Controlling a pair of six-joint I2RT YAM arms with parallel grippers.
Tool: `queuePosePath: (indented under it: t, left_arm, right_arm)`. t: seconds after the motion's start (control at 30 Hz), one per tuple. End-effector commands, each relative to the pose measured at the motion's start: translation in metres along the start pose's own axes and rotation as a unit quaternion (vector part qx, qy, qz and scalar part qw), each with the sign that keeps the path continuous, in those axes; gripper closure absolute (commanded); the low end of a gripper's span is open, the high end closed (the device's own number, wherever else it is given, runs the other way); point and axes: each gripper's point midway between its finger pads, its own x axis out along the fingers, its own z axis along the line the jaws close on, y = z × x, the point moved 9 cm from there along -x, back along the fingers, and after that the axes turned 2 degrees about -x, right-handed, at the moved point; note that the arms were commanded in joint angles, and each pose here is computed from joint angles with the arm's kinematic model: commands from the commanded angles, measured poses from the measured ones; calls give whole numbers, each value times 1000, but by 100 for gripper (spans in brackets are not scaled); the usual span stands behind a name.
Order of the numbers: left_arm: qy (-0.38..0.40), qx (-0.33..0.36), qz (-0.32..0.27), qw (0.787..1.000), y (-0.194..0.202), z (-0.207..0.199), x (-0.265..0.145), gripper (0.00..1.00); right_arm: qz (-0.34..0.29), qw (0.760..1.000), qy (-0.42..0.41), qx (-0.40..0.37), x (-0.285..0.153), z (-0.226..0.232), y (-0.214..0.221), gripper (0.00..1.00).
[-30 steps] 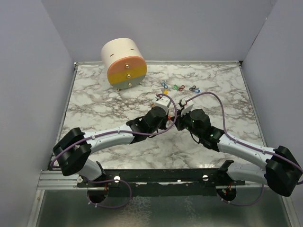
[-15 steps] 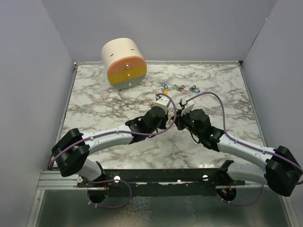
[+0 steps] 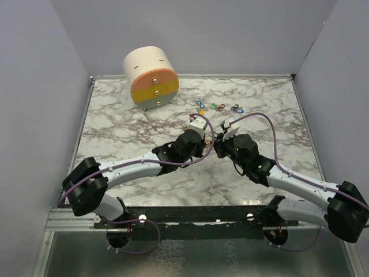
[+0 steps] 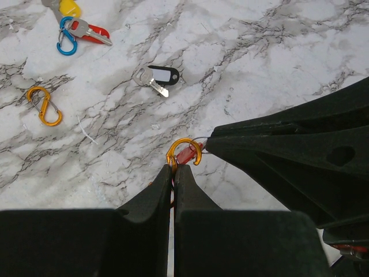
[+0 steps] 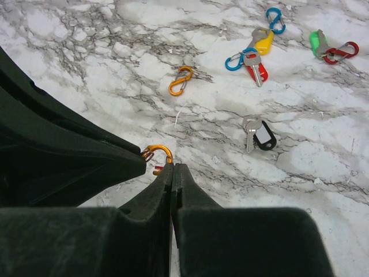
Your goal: Put the keys on the keyring
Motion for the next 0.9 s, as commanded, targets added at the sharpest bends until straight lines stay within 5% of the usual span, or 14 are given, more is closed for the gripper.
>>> queuePosePath:
  t: [0.0, 0.6, 0.87]
  left_arm:
    - [22, -1, -15, 1000, -11, -8, -7, 100]
    - [21, 1, -12, 1000, -10, -8, -6, 99]
    - [16, 0, -16, 1000, -10, -6, -8, 49]
  right_arm:
    - [-23, 999, 24, -3, -4, -4, -5, 99]
    - [-28, 999, 34, -1, -8, -6, -7, 99]
    - [-29, 998, 47, -3, -10, -9, -9, 99]
